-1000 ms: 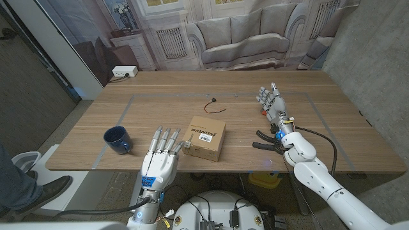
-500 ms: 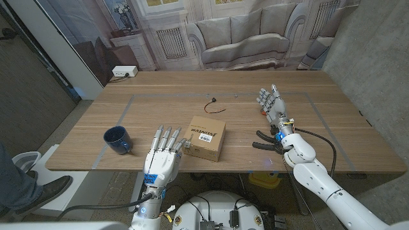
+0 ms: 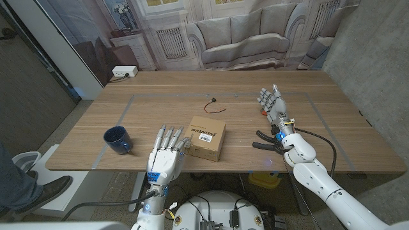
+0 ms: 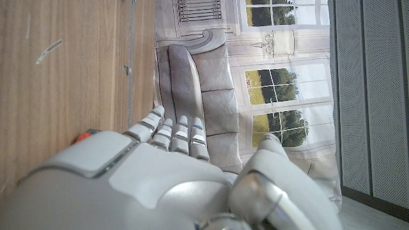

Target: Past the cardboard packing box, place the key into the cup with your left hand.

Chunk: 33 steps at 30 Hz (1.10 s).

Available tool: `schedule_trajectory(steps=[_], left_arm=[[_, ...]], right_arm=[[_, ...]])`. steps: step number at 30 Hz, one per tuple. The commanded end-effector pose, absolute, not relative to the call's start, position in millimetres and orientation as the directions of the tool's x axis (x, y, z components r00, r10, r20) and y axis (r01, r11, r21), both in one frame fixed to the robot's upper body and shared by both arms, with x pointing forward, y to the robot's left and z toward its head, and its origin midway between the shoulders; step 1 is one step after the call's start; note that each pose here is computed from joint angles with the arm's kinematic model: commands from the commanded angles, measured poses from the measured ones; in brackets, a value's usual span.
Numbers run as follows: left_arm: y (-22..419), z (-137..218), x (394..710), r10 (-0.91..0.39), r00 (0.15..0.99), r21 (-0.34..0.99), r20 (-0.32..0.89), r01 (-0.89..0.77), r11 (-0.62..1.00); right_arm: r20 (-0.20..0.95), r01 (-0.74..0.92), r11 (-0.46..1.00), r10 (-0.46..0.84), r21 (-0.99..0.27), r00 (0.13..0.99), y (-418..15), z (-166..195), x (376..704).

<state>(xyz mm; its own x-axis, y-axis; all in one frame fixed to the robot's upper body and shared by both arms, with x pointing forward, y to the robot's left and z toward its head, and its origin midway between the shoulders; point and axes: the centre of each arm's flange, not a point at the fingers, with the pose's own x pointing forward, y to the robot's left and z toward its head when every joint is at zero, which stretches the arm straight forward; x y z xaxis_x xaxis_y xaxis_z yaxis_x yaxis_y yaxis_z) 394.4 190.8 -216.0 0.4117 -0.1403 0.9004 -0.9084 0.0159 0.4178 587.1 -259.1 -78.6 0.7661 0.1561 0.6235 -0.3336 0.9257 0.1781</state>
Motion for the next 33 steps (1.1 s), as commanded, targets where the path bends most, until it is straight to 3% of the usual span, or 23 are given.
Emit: schedule_trajectory(steps=[1, 33], left_arm=[[187.2, -219.0, 401.0, -0.133, 0.393, 0.405, 0.910, -0.911, 0.080], [190.2, -224.7, 400.6, -0.111, 0.407, 0.418, 0.907, -0.903, 0.101]], right_arm=[[0.624, -0.336, 0.924, 0.155, 0.183, 0.766, -259.1, -78.3, 587.6], [0.620, -0.341, 0.916, 0.145, 0.210, 0.771, -259.1, -84.6, 588.5]])
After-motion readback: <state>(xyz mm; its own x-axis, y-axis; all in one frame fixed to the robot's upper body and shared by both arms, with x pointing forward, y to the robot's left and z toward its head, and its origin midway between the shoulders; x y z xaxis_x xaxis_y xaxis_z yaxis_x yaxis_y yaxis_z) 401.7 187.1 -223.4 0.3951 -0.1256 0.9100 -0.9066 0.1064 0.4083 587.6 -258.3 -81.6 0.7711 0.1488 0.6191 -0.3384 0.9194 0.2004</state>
